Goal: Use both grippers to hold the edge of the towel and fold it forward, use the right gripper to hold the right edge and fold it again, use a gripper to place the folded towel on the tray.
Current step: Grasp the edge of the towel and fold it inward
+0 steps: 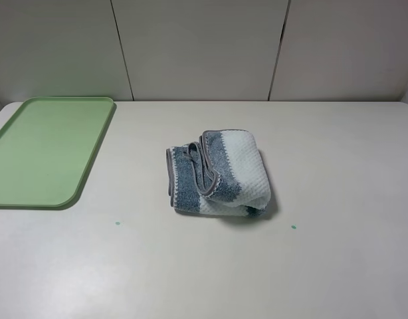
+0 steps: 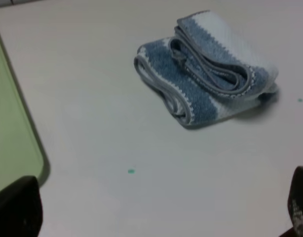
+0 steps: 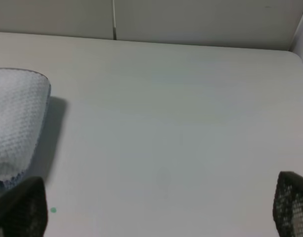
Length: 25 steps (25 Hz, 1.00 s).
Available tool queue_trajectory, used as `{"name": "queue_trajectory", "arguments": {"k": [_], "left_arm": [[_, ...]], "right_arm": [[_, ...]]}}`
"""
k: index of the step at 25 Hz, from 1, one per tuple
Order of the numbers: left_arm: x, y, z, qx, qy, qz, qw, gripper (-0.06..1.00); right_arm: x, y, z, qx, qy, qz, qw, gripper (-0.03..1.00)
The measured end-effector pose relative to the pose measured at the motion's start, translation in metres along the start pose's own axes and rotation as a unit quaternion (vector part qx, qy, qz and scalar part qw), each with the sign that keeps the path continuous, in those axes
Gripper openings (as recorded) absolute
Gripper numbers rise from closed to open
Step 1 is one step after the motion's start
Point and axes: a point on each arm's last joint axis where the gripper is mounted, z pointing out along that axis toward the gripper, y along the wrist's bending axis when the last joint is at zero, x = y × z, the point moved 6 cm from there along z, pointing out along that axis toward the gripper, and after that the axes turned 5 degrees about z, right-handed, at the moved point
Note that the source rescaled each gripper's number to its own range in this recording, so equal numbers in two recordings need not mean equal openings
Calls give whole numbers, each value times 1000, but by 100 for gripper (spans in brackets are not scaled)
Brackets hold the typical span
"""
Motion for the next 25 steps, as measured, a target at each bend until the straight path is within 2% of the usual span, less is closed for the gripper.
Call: {"name": "queue_trajectory", "arguments": {"k": [5, 13, 21, 25], "left_arm": [[-28, -6, 26, 12, 18, -13, 1000, 100], [-55, -22, 92, 50, 41, -94, 994, 99], [-56, -26, 159, 45, 86, -169, 981, 99], [-58, -28, 184, 40, 111, -183, 976, 98]], "right_arm": [[0, 0, 0, 0, 0, 0, 1000, 100], [0, 0, 0, 0, 0, 0, 1000, 100], [0, 0, 0, 0, 0, 0, 1000, 100], [0, 0, 0, 0, 0, 0, 1000, 100]]}}
